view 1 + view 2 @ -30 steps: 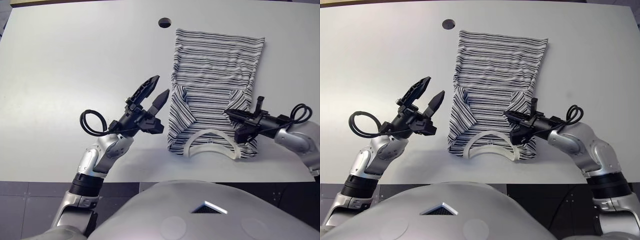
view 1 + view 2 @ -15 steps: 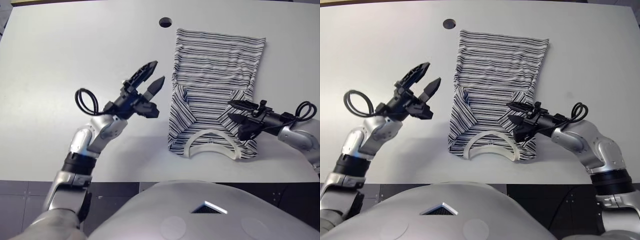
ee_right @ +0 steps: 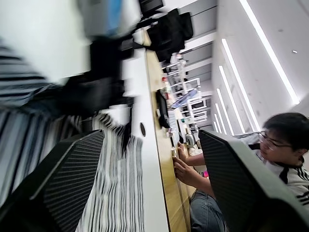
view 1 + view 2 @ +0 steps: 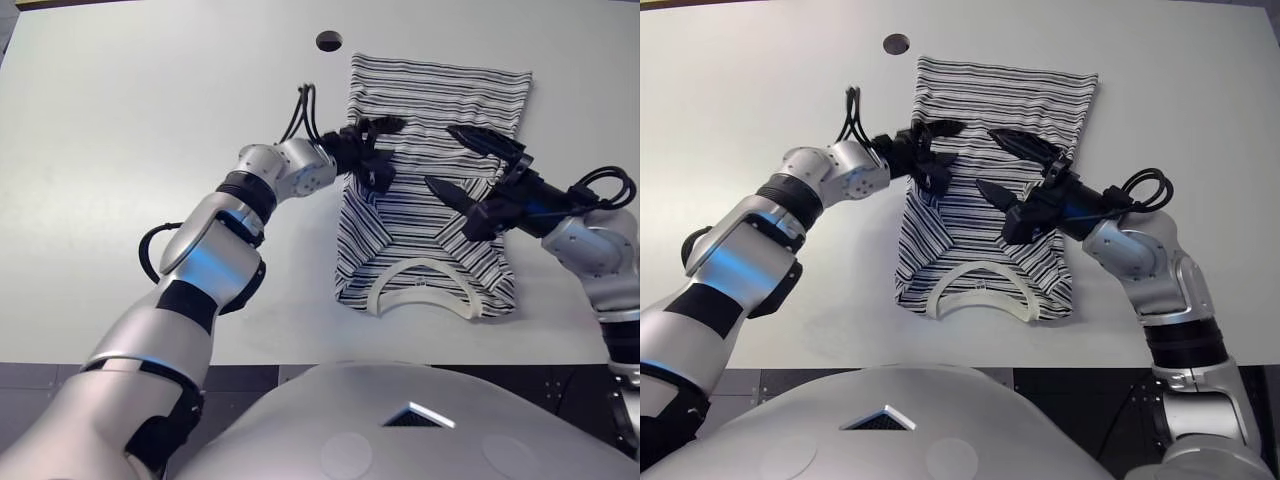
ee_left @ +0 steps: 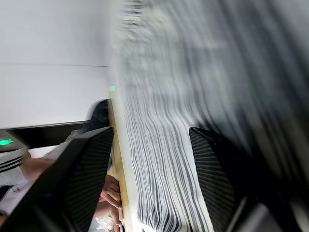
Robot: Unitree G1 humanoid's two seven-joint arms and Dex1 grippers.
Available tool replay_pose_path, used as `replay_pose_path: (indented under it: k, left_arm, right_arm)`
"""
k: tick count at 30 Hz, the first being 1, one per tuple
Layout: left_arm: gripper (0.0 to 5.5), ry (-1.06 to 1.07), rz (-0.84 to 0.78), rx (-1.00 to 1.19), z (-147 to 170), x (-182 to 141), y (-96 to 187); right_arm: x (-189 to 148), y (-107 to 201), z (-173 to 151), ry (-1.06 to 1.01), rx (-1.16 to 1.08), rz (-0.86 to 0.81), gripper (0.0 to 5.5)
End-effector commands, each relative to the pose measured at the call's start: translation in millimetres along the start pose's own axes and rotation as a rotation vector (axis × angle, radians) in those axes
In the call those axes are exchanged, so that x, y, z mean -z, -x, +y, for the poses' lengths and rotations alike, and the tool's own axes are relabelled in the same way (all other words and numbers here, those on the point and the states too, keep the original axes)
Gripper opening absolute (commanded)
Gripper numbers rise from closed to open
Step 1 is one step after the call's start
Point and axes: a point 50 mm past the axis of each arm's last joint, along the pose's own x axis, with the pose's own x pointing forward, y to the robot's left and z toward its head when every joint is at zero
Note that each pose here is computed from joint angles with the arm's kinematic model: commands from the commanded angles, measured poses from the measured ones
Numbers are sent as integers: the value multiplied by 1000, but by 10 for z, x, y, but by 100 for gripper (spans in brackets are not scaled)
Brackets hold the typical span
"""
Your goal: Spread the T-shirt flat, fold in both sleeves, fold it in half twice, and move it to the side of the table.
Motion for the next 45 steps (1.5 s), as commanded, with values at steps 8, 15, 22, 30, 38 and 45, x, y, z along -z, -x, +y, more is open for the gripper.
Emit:
replay_pose_path:
  k: [8, 15, 22, 30, 38, 45]
  left_arm:
    - [291, -14, 62, 309, -677, 319, 557]
    - [291, -7, 31, 145, -611, 388, 760]
    - [291, -21, 42, -271, -107, 479, 825]
    - [291, 190, -64, -798, 203, 121, 1906]
    - [368, 462, 255, -48, -886, -283, 2873]
    - [368, 535, 79, 332, -1027, -636, 2829]
  right_arm:
    - [194, -88, -185, -16, 217, 118, 361]
    - [236, -194, -171, -23, 252, 134, 361]
    - [287, -271, -135, 45, 264, 106, 361]
    - [301, 539, 5, 82, 90, 130, 361]
    - [215, 1080, 231, 131, -407, 273, 365]
    - [215, 993, 350, 172, -693, 219, 365]
